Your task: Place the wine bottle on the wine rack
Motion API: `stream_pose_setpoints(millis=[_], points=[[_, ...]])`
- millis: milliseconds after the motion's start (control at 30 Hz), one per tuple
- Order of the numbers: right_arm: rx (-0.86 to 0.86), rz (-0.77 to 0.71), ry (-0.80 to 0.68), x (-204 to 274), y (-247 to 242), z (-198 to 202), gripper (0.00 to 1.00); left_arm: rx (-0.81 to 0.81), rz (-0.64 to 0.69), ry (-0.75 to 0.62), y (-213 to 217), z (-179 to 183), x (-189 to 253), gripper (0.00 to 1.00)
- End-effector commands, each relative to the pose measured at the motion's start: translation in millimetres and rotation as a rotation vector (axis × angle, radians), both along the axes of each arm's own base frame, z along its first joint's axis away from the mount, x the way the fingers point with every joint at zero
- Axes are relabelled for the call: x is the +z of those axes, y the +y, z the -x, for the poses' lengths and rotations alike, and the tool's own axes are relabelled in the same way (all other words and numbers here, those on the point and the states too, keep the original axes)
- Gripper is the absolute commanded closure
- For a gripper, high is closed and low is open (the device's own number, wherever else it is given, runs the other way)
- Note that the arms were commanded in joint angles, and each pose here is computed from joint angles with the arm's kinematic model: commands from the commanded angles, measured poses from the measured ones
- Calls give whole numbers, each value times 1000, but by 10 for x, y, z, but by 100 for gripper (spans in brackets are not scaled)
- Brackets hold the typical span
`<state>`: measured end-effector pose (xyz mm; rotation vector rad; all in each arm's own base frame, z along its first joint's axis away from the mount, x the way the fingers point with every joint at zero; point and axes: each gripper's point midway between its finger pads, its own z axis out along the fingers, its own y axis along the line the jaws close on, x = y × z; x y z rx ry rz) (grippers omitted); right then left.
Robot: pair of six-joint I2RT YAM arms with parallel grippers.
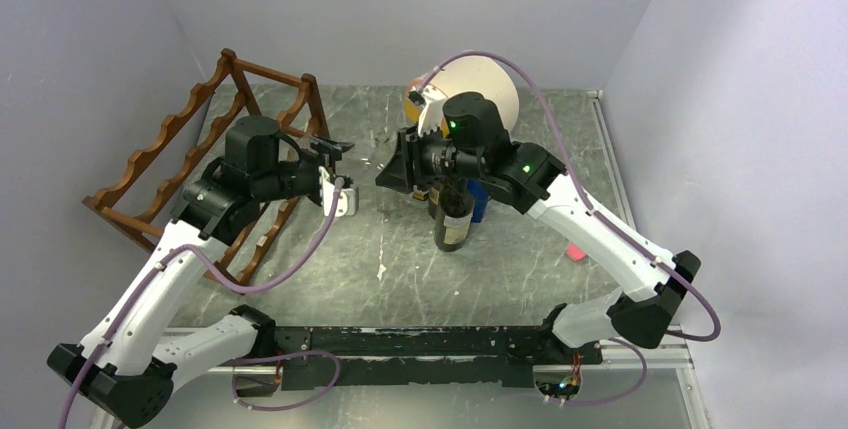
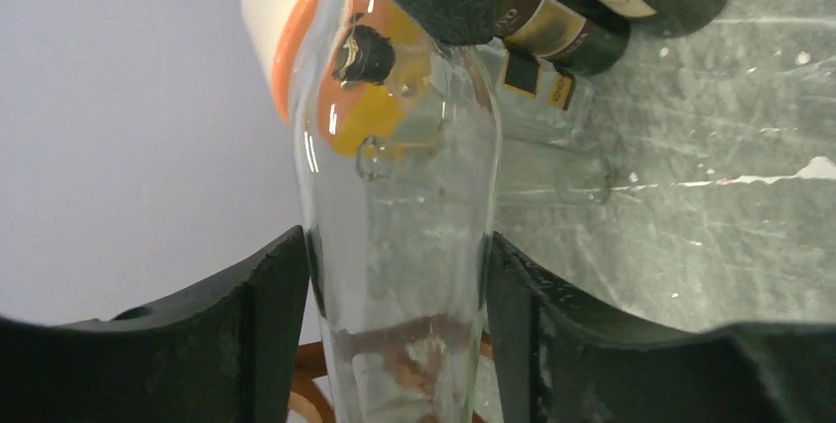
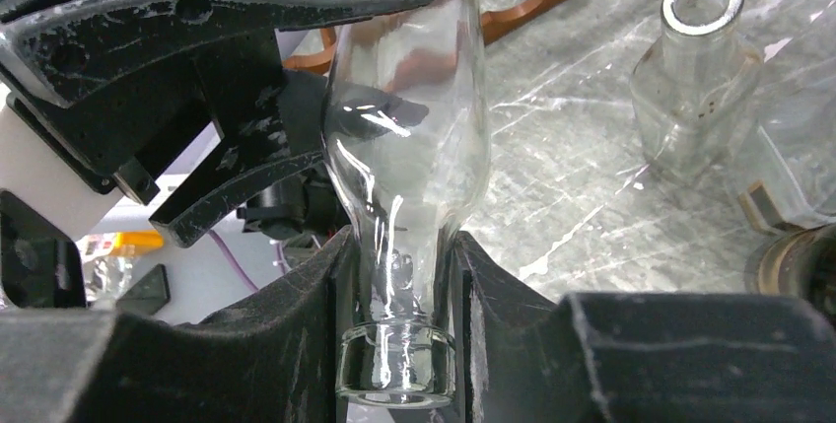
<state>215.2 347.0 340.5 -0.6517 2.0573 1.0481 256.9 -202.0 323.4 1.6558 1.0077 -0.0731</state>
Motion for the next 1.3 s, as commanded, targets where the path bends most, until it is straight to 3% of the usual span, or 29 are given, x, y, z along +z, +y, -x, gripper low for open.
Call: stream_pose_setpoints(millis=[0,67,167,233,367,500,633,700,833,1067,1267], points=[[41,-173,-53,421,22,120,100,-42,16,23,-47,117,-39,43],[43,-209,-45,458,21,153,100,-48,18,30,-55,128,-56,42],[31,-241,-22,444,13,169,100,-44,37,12,-63,117,9,24],[24,-263,-12,439,-5,175,100,-62,38,19,-76,157,14,23],[23,-330,8,525,-45,205,100,-79,8,74,-77,202,-103,43],[51,-394,43,583,-29,273,100,-86,9,104,-96,215,-185,50],[42,-402,73,543,-34,268,100,-100,-5,86,-103,204,-154,76],[17,-390,83,518,-75,244,81,-103,-29,72,-86,191,-139,92],[2,-384,103,474,-123,239,61,-92,-49,60,-61,161,-83,93],[31,-352,147,365,-136,302,45,-60,-61,42,-31,89,-19,93],[6,-252,187,128,-134,242,44,-52,-54,17,-28,57,27,93]])
